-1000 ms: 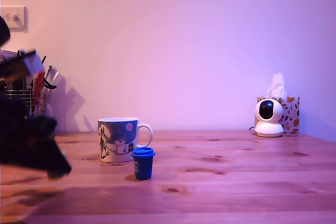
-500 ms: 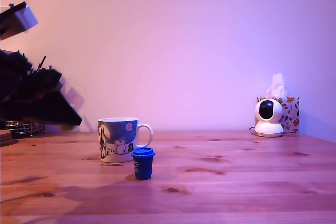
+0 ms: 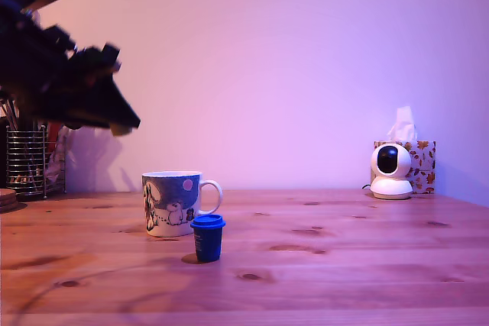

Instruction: Pick up the coffee capsules on the table and drop them inside the coffee cup

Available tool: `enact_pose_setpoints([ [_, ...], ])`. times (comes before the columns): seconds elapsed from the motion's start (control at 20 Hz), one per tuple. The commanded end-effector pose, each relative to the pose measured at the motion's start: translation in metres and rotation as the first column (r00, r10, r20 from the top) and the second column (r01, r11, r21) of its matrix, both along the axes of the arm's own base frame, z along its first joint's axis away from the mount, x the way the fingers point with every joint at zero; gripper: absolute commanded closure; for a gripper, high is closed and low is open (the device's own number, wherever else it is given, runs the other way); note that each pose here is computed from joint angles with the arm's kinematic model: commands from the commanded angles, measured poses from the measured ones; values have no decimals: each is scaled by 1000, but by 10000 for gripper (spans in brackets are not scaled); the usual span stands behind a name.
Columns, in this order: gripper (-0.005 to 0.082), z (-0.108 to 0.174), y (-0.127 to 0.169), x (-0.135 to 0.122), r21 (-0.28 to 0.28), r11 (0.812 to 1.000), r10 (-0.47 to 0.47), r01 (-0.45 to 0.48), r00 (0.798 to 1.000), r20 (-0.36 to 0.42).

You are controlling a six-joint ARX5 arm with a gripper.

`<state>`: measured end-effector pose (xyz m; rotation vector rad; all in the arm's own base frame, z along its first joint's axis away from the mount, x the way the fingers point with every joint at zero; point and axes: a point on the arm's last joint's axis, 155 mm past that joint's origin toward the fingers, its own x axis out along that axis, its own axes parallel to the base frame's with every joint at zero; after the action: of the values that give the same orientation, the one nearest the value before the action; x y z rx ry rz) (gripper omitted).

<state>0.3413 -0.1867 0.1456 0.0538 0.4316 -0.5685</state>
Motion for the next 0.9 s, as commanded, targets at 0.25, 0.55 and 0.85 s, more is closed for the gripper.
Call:
enact_pose_setpoints([
  [0.25,574,31,-10,27,5,1000,-23,23,998,-63],
  [0.55,574,25,-22,50,28,999,-38,43,988,-149],
  [0.85,574,13,-22,72,48,998,-22,33,974,-227],
])
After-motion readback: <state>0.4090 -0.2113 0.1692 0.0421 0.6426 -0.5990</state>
